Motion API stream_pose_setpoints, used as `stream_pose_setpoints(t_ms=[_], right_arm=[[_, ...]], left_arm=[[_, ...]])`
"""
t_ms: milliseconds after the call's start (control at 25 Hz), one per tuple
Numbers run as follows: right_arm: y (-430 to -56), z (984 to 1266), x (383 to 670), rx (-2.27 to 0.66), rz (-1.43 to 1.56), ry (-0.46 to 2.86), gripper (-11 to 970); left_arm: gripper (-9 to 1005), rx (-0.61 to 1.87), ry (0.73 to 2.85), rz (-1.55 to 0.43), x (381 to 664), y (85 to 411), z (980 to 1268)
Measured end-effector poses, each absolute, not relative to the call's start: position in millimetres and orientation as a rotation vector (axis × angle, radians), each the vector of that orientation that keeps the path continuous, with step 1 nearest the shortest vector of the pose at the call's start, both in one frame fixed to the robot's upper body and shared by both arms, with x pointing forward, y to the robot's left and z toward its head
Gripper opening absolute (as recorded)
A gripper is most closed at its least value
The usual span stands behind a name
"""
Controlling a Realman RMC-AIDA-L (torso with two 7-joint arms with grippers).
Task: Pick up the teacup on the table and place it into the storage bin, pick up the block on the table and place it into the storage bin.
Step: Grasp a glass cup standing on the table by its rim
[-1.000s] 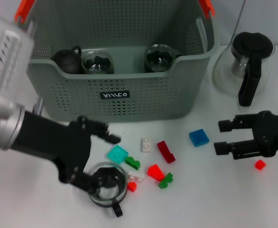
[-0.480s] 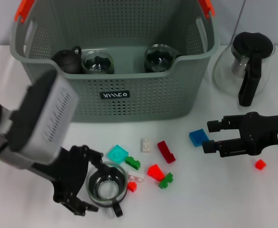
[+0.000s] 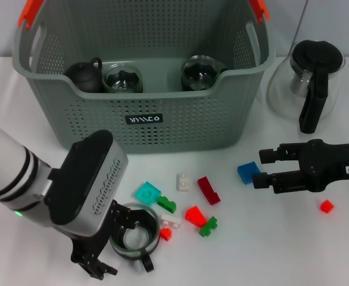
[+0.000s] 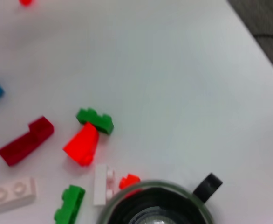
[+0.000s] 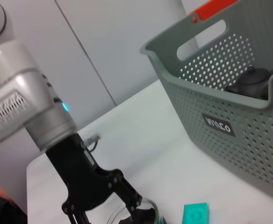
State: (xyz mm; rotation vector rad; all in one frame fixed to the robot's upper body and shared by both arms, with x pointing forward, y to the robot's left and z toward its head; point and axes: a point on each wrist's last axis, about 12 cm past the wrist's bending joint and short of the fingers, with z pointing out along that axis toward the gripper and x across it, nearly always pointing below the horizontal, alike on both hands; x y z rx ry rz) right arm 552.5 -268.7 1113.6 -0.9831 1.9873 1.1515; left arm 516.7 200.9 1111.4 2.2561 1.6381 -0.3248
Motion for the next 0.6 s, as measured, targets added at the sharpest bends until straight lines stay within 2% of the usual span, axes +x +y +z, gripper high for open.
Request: stream_pose_setpoints(t_ms=[600], right_arm=[[-271.5, 1115.5, 554.2, -0.950, 1.149, 1.983, 822]], left_arm=[[684, 2.258, 1.681, -0.332, 516.6, 195.3, 1108.4]])
